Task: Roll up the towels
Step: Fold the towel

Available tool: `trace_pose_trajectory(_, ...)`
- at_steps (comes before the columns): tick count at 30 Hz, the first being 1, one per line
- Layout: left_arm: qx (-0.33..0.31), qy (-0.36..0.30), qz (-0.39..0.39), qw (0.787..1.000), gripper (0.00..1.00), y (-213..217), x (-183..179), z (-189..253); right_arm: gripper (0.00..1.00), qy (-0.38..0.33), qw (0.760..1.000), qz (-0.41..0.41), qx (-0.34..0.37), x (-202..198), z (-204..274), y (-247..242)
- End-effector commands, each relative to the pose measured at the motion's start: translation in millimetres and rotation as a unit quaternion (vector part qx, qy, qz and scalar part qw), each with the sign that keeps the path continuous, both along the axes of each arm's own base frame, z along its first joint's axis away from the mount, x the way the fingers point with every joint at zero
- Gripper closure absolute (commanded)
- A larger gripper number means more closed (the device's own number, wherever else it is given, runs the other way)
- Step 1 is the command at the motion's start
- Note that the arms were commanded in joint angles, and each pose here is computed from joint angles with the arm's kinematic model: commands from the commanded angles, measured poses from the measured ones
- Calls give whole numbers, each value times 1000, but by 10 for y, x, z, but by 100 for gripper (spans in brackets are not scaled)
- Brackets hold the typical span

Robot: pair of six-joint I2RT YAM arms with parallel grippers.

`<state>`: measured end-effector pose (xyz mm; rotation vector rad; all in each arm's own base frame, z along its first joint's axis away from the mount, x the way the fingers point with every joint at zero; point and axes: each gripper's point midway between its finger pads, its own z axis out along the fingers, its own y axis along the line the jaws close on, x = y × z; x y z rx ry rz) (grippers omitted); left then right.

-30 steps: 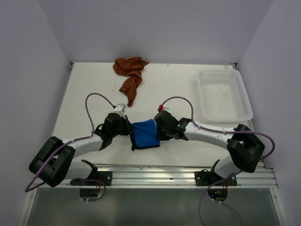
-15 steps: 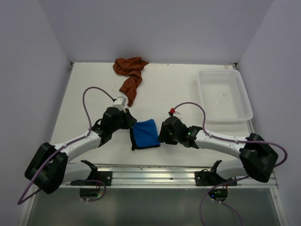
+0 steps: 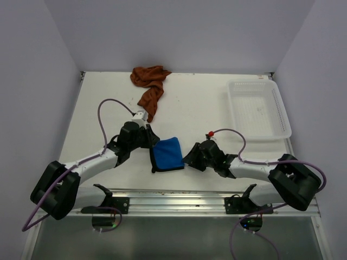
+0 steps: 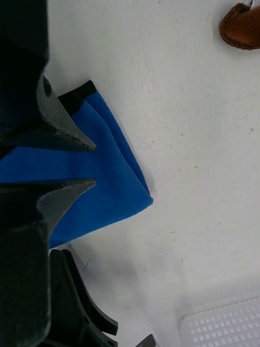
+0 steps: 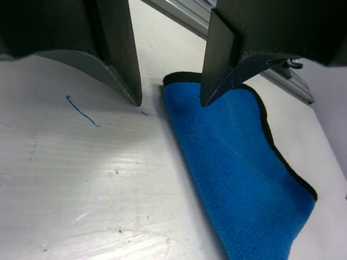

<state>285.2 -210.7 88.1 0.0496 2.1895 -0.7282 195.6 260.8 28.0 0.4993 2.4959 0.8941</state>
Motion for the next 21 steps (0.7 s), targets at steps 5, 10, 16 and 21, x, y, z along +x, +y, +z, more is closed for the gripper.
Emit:
trace_pose_trajectory(5,-17,-8,-8,1000,71,-81,23,30,49,26,998,-3,49,5,-75,180)
trace_pose_trajectory(10,-15,-12,-7,1000,71,-87,52,54,53,41,999,-1,25,-41,-176,139)
trace_pose_trajectory(16,-16,-8,-8,1000,71,-98,53,18,60,38,999,16,-21,-40,-205,81)
trace_pose_trajectory(21,-17,-6,-9,1000,71,-108,57,3,61,17,997,40,-63,-24,-158,99)
